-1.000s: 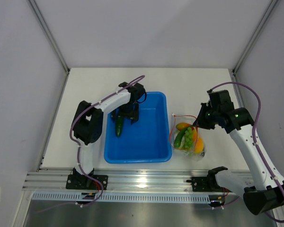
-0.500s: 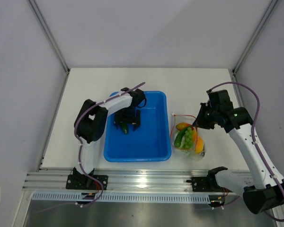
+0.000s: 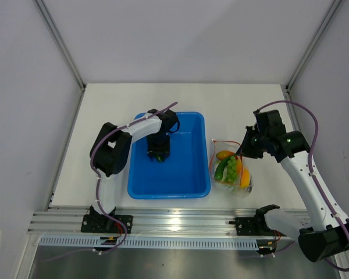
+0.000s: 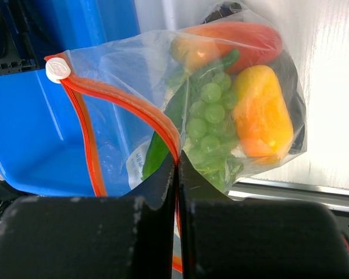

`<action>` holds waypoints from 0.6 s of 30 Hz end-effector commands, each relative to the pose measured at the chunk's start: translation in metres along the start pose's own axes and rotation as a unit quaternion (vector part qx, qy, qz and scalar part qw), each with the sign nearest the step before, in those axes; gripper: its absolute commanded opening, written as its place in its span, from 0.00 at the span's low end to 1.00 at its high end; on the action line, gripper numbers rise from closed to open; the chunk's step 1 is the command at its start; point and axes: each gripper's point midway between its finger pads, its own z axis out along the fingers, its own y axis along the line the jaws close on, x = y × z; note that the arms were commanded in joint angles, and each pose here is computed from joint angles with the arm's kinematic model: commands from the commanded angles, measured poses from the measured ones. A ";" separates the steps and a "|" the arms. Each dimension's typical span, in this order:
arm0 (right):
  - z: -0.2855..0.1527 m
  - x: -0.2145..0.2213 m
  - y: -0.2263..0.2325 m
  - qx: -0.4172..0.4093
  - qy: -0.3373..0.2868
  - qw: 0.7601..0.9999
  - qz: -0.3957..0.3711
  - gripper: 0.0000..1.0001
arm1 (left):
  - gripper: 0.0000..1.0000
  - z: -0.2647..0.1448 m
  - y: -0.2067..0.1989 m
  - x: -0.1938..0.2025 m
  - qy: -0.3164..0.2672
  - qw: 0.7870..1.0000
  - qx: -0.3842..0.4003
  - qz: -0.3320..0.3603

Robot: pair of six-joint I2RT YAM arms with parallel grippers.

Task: Place the food in the zip-top bag and seal the zipper
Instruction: Pick up the fake vegetable from the bin.

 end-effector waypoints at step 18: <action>-0.001 -0.010 0.007 -0.013 -0.016 1.000 -0.010 0.00 | 0.01 -0.027 0.017 -0.003 -0.065 0.998 0.012 -0.013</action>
